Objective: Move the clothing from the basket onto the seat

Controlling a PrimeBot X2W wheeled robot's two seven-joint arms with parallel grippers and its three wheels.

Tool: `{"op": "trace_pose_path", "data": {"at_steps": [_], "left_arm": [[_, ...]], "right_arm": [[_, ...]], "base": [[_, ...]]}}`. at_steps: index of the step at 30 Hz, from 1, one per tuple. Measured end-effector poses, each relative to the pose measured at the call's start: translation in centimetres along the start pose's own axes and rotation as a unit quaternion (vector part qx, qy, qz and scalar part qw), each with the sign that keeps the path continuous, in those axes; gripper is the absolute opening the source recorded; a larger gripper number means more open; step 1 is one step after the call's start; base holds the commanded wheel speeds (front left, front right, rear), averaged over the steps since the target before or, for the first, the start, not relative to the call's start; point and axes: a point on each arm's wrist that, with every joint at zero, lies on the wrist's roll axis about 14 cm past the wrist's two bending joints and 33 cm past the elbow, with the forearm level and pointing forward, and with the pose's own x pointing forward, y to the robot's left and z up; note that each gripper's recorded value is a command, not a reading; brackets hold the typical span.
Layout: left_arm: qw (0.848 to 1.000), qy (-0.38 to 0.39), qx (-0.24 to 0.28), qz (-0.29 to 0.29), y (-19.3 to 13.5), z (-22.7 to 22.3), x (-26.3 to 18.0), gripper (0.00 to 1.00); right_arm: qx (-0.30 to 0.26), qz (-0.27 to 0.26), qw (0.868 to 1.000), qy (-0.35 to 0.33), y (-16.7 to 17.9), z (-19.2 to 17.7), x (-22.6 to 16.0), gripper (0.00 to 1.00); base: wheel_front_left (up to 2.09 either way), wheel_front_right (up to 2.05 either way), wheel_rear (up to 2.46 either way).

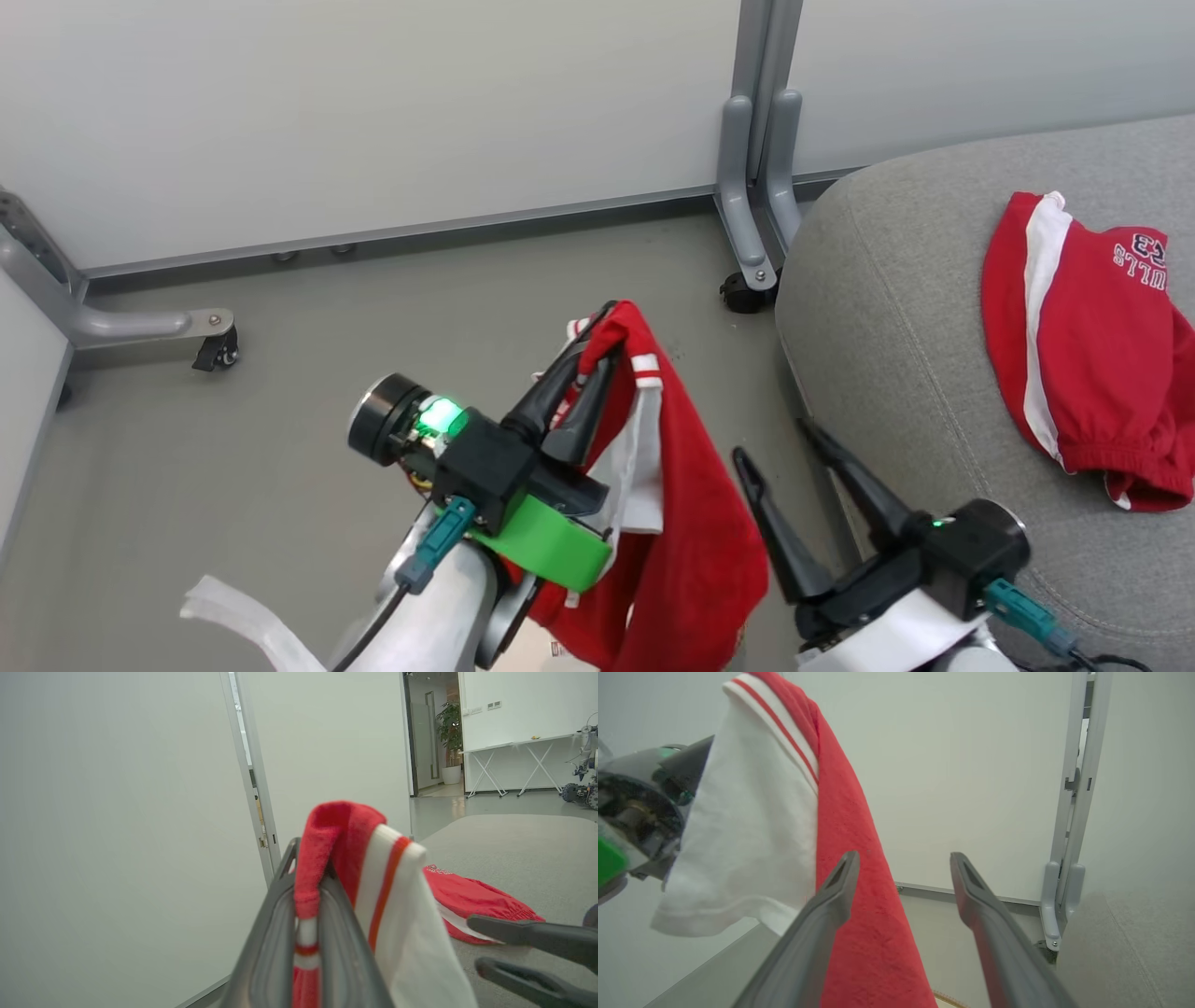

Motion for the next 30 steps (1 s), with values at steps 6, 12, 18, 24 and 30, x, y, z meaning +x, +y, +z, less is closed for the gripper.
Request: {"op": "trace_pose_path", "data": {"at_steps": [6, 12, 18, 24, 30], "left_arm": [[0.999, -0.016, -0.002, -0.046, -2.4, 1.0, 0.8, 0.0], [0.995, -0.031, -0.019, -0.094, -5.2, 2.0, 1.3, 0.0], [0.993, -0.037, -0.022, -0.114, -6.7, 2.5, 1.5, 0.0], [0.994, -0.02, -0.02, -0.11, -6.5, 1.4, 1.4, 0.0], [0.994, 0.035, -0.006, -0.1, -5.6, -2.1, 0.7, 0.0]], "right_arm": [[0.004, 0.051, 0.999, -0.013, 2.5, 0.6, 1.9, 1.0], [-0.01, 0.056, 0.998, -0.012, 2.5, 0.5, 2.8, 1.0], [-0.016, 0.039, 0.997, 0.057, 1.2, -3.7, 1.6, 0.75], [0.003, 0.023, 0.996, 0.089, 0.9, -5.8, 0.7, 0.0], [0.014, -0.006, 0.996, 0.093, -0.3, -6.1, 0.3, 0.0]], "base": [[0.0, 0.0, 0.0], [0.0, 0.0, 0.0], [0.0, 0.0, 0.0], [0.0, 0.0, 0.0], [0.0, 0.0, 0.0]]}}
